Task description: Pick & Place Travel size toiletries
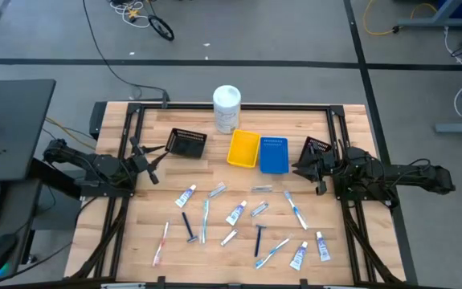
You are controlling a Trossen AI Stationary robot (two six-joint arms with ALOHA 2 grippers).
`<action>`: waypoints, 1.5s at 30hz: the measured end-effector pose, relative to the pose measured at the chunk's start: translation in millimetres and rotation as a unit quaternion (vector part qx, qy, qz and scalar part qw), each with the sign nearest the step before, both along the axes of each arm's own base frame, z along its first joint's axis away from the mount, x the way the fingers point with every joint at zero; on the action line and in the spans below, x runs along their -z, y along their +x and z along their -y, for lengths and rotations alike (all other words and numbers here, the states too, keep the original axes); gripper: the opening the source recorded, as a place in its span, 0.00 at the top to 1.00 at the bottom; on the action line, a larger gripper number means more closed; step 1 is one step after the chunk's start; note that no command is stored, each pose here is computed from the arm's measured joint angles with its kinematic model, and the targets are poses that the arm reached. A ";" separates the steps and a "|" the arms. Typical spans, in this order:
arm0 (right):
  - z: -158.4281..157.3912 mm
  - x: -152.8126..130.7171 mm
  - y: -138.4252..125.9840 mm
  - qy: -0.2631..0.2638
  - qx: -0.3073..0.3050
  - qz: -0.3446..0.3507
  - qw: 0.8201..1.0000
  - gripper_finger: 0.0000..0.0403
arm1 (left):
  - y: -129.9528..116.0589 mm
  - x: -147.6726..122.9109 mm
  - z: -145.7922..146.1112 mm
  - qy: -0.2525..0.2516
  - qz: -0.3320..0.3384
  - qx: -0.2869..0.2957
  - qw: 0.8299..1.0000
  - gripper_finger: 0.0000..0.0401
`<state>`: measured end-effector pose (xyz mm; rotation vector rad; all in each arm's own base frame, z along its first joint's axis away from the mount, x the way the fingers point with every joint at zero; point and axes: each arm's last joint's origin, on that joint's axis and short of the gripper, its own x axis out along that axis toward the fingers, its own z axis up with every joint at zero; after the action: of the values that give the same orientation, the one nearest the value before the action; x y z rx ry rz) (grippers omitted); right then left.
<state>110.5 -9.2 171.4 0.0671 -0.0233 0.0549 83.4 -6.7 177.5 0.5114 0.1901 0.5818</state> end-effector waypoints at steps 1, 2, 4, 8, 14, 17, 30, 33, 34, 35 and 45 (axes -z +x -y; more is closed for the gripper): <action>0.0 0.1 0.0 0.000 0.000 0.000 1.000 0.73 | 0.0 0.1 0.0 0.000 0.000 0.000 1.000 0.70; 0.0 0.2 0.0 0.000 0.000 0.000 1.000 0.73 | 0.0 0.1 0.0 0.000 0.000 0.000 1.000 0.70; 0.0 0.1 0.0 0.000 0.000 0.000 1.000 0.73 | 0.0 0.0 0.0 0.000 0.000 0.000 1.000 0.70; 0.0 0.2 0.0 0.000 0.000 0.000 1.000 0.73 | 0.0 0.1 0.0 0.000 0.000 0.000 1.000 0.70; 0.0 0.1 0.0 0.000 0.000 0.000 1.000 0.73 | 0.0 0.0 0.0 0.000 0.000 0.000 1.000 0.70; 0.0 0.0 0.0 0.000 0.000 0.000 1.000 0.73 | 0.0 -0.1 0.0 0.000 0.000 0.000 1.000 0.70; 0.0 0.1 0.0 0.000 0.000 0.000 1.000 0.73 | 0.0 0.0 0.0 0.058 -0.040 0.002 0.998 0.70; 0.0 0.0 0.0 0.000 0.000 0.000 1.000 0.73 | 0.0 0.0 0.1 0.107 -0.074 0.005 0.992 0.70; 0.0 0.1 0.0 0.000 0.000 0.000 1.000 0.73 | 0.1 0.0 0.1 0.117 -0.080 0.005 0.990 0.70; 0.0 0.0 0.0 0.000 0.000 0.000 1.000 0.73 | 0.1 0.0 0.1 0.125 -0.086 0.006 0.988 0.70; 0.0 1.5 0.0 0.001 0.000 -0.007 1.000 0.73 | 0.0 -0.1 0.1 0.132 -0.091 0.006 0.987 0.70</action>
<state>110.5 -9.2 169.9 0.0694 -0.0091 0.0542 83.4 -6.8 177.6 0.8236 0.2848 0.5513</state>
